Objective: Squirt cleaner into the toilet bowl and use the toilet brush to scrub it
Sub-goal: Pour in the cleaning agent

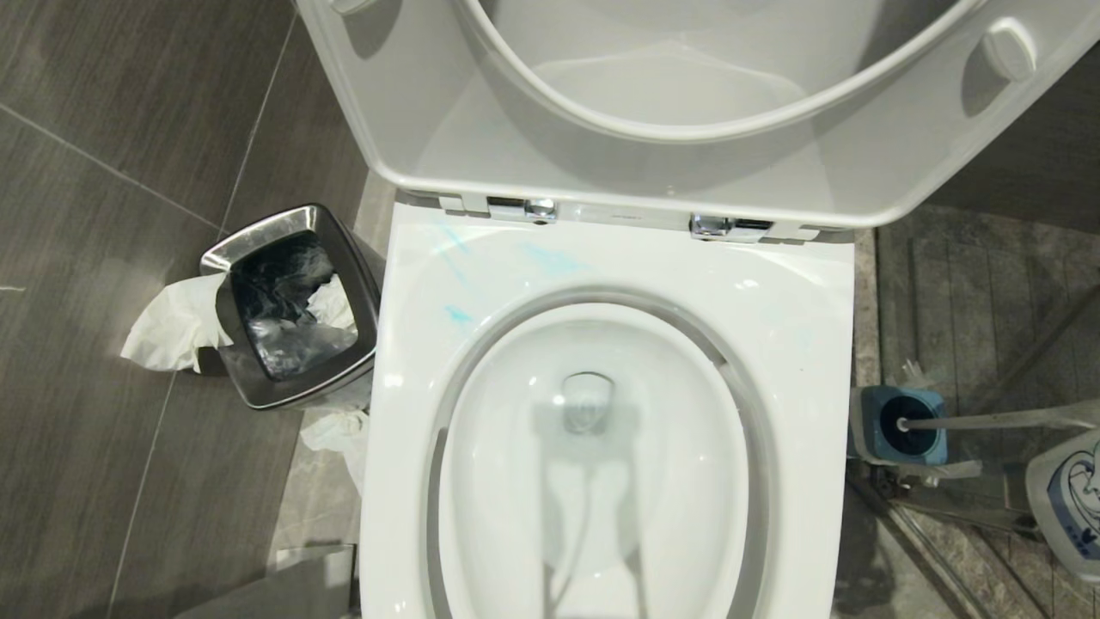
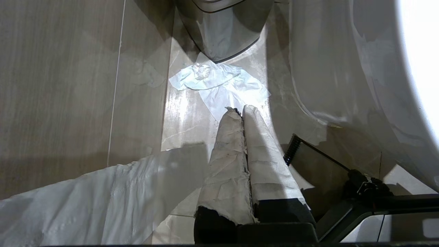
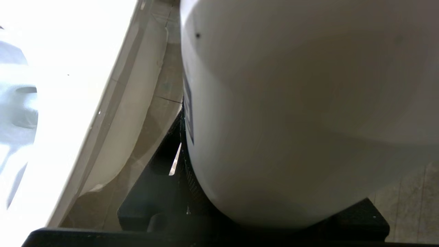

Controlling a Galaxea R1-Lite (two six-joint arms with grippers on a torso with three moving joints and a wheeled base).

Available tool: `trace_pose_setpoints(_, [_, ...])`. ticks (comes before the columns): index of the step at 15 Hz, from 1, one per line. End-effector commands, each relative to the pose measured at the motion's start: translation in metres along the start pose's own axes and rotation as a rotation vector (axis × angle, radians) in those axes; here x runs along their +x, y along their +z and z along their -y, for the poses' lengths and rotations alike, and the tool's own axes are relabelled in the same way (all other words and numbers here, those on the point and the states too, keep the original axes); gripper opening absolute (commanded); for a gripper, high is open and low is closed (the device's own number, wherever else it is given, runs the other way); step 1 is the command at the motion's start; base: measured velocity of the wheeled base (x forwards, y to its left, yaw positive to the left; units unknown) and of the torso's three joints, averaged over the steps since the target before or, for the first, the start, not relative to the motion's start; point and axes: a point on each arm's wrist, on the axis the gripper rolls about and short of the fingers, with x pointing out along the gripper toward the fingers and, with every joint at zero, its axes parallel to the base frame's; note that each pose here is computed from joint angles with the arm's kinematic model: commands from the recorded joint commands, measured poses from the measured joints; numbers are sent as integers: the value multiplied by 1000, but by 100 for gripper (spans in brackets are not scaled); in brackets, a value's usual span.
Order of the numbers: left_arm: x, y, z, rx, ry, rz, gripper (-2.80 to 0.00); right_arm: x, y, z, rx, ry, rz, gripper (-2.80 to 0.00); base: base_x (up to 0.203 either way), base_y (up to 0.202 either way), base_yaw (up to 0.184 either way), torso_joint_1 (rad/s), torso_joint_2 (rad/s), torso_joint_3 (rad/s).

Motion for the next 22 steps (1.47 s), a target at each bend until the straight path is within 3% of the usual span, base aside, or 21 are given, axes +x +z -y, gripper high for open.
trace_pose_setpoints(1, [0,0,0,0,0,-2,-280,0,-1,0,-1,1,-1,-280,0,0,0,0,0,0])
trace_pose_setpoints(9, [0,0,0,-4,4,-3,-280,1,-13,-2,-2,15,-41,-280,0,0,0,1,-1,12])
trace_pose_setpoints(22, [0,0,0,-9,12,-2,-280,-1,-19,-2,0,18,-49,-280,0,0,0,0,2,191])
